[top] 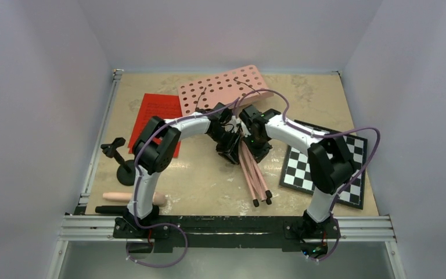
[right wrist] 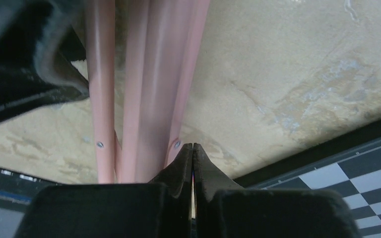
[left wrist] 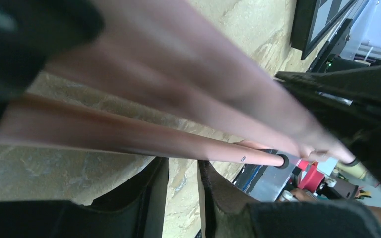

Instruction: Pack up the instrument practice props

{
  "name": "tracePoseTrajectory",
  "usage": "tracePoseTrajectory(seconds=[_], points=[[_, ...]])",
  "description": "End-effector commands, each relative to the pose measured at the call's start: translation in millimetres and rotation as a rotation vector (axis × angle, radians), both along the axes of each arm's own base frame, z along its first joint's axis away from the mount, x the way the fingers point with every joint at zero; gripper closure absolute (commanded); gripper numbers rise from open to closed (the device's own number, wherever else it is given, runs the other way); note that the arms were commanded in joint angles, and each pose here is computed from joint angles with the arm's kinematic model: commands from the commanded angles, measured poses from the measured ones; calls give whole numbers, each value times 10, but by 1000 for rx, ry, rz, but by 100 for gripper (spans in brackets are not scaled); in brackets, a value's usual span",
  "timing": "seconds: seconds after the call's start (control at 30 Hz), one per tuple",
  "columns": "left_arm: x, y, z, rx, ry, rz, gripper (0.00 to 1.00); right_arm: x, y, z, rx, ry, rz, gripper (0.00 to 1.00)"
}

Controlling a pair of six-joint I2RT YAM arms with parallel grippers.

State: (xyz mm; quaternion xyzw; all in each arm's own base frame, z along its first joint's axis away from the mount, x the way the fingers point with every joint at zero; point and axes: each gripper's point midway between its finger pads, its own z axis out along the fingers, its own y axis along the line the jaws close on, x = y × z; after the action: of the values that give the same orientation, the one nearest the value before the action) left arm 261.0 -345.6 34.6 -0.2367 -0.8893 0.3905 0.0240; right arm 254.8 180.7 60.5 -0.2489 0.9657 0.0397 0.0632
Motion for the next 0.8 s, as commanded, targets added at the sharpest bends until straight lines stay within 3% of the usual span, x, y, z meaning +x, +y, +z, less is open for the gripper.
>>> tracePoseTrajectory(seconds=[0.0, 0.2, 0.5, 0.6, 0.77], points=[[139, -346, 188, -132, -17, 21, 67, 138, 273, -144, 3, -70, -63, 100], [188, -149, 209, -178, 94, 118, 67, 209, 548, -224, 107, -53, -68, 100], [344, -251, 482, -358, 148, 157, 64, 426, 1004, -85, 96, -197, -89, 100], [346, -202, 577, -364, 107, 128, 64, 548, 860, -54, 79, -230, -76, 63], [399, 68, 594, -283, 9, 109, 63, 815, 420, 92, 136, -229, -8, 38]])
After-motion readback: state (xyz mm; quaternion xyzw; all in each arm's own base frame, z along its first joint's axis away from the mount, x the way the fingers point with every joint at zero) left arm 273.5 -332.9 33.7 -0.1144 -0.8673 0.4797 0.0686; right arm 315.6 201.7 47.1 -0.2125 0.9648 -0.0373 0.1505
